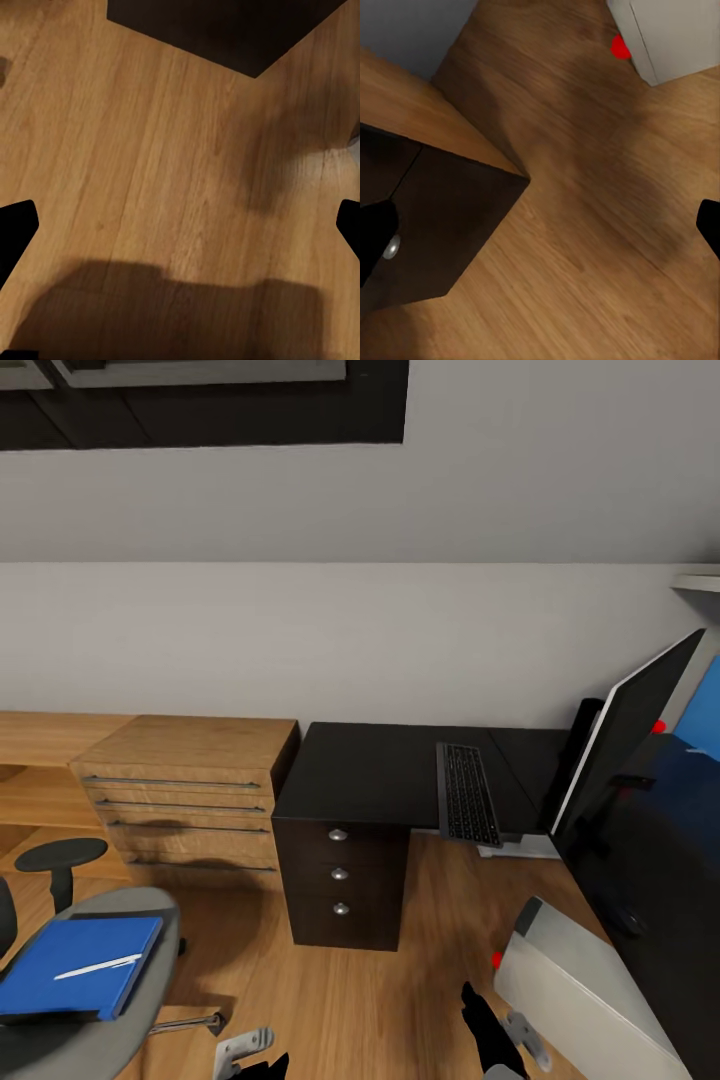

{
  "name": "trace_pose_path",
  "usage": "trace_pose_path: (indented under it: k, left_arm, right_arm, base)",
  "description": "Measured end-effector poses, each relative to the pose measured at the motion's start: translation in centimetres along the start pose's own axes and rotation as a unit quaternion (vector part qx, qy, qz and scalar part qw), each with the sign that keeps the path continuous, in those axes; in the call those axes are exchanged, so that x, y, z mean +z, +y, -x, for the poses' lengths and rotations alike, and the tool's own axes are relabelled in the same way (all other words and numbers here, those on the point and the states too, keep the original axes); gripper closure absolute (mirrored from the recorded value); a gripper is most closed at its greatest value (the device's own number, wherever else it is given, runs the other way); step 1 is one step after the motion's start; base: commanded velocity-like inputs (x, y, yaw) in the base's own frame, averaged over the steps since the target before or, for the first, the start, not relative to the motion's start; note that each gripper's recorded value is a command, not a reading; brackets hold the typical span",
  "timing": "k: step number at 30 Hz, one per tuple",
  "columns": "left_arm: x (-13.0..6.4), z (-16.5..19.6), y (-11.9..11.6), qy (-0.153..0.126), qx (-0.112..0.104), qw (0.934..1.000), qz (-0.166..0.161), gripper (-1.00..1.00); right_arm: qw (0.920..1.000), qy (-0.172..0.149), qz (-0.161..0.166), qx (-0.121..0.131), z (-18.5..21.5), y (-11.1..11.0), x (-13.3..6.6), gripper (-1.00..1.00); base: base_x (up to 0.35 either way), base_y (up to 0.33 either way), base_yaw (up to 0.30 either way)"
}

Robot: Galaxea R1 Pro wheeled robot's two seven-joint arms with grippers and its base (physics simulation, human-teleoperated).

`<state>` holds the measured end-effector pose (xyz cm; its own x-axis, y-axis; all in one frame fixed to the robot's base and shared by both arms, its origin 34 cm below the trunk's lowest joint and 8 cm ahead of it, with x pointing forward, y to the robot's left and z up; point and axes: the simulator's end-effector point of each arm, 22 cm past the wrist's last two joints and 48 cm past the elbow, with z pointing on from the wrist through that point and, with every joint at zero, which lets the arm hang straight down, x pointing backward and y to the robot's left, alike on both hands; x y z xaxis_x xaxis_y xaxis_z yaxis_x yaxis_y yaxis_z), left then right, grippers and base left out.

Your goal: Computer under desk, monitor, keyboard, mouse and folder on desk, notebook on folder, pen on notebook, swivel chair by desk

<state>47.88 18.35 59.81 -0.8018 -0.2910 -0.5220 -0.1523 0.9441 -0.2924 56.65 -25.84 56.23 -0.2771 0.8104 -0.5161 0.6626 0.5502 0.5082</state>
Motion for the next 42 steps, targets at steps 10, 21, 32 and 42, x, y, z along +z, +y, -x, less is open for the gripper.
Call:
trace_pose_path:
  k: [10, 21, 32, 42]
  left_arm:
    - [0.3, -1.6, 0.4, 0.016, -0.002, 0.9999, 0.005, -1.00]
    - [0.4, -1.4, 0.6, 0.005, -0.002, 1.0000, 0.007, -1.00]
    - [0.4, -1.4, 0.6, 0.006, -0.002, 1.0000, 0.007, -1.00]
    - [0.3, -1.4, 0.6, 0.006, -0.003, 1.0000, 0.007, -1.00]
  right_arm:
    - [0.9998, -0.002, -0.012, -0.016, 0.1, -1.3, -0.1, -1.00]
    - [0.9987, -0.039, -0.018, -0.025, 1.4, -1.4, -0.3, -1.00]
    - [0.9983, -0.048, -0.023, -0.026, 1.7, -1.6, -0.4, -1.00]
    - [0.9982, -0.048, -0.023, -0.027, 1.7, -1.6, -0.4, -1.00]
  base:
    - [-0.088, -0.041, 0.068]
    - [-0.322, -0.056, 0.006]
    - [-0.308, 0.000, 0.004]
    - [-0.078, 0.000, 0.157]
